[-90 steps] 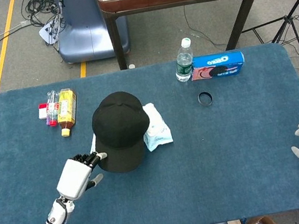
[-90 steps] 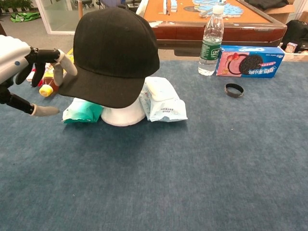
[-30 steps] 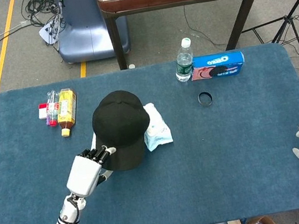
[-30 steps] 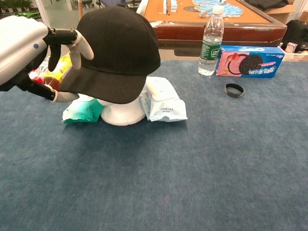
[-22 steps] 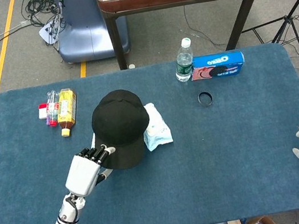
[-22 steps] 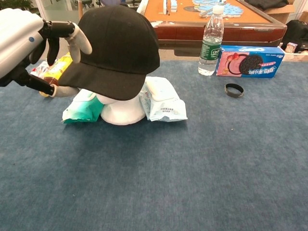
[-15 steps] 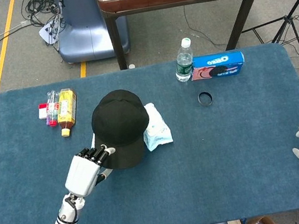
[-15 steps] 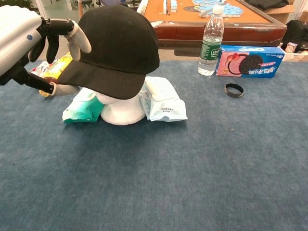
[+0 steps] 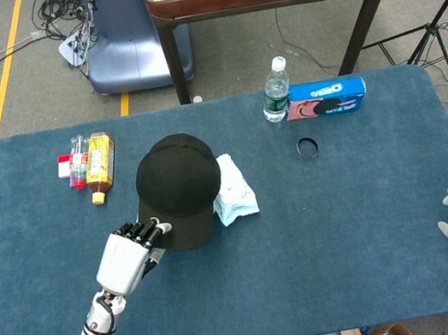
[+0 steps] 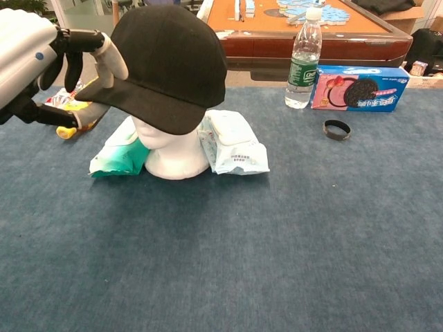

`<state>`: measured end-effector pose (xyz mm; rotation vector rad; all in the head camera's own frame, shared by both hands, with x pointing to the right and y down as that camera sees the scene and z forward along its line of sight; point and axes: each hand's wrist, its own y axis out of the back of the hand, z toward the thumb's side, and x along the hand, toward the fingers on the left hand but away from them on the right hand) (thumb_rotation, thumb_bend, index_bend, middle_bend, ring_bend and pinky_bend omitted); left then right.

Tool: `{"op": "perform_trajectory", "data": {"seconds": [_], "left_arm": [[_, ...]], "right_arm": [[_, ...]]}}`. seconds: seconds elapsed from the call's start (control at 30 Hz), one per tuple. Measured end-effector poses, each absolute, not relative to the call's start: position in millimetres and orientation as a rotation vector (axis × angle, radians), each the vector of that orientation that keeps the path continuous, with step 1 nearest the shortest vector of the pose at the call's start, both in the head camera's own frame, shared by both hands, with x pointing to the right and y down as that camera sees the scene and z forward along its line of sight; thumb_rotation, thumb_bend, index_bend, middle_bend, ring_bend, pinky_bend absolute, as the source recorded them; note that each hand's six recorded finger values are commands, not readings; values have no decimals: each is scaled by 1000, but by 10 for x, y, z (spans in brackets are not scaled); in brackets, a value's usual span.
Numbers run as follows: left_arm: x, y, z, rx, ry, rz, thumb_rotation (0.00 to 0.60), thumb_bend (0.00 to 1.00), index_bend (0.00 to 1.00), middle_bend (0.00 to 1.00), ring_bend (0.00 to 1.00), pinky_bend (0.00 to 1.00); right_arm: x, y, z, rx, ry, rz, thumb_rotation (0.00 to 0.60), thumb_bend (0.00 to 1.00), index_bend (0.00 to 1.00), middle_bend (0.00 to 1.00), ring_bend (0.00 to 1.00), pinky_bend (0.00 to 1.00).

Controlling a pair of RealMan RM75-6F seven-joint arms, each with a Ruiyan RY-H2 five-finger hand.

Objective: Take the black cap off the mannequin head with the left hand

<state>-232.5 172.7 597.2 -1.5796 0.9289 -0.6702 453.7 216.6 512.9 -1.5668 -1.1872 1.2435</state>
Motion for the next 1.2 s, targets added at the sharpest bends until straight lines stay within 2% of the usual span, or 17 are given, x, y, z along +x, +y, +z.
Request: {"op": "perform_trajectory", "data": {"seconds": [0.23, 0.57, 1.2], "left_arm": [[-2335, 1730, 5983, -1579, 928, -674, 600, 545, 482, 524, 657, 738], [-2322, 1714, 5954, -1567, 943, -648, 600, 577, 582, 550, 676, 758], [-2294, 1466, 5748, -1473, 981, -597, 600, 599, 606, 562, 690, 775]], "right_arm": [[4539, 2165, 5130, -1567, -1187, 1245, 600, 225, 480, 389, 341, 382], [4539, 2166, 5131, -1567, -1186, 1245, 600, 226, 480, 389, 341, 382], [4539, 2169, 5124, -1568, -1190, 1241, 600, 226, 480, 389, 341, 382]]}}
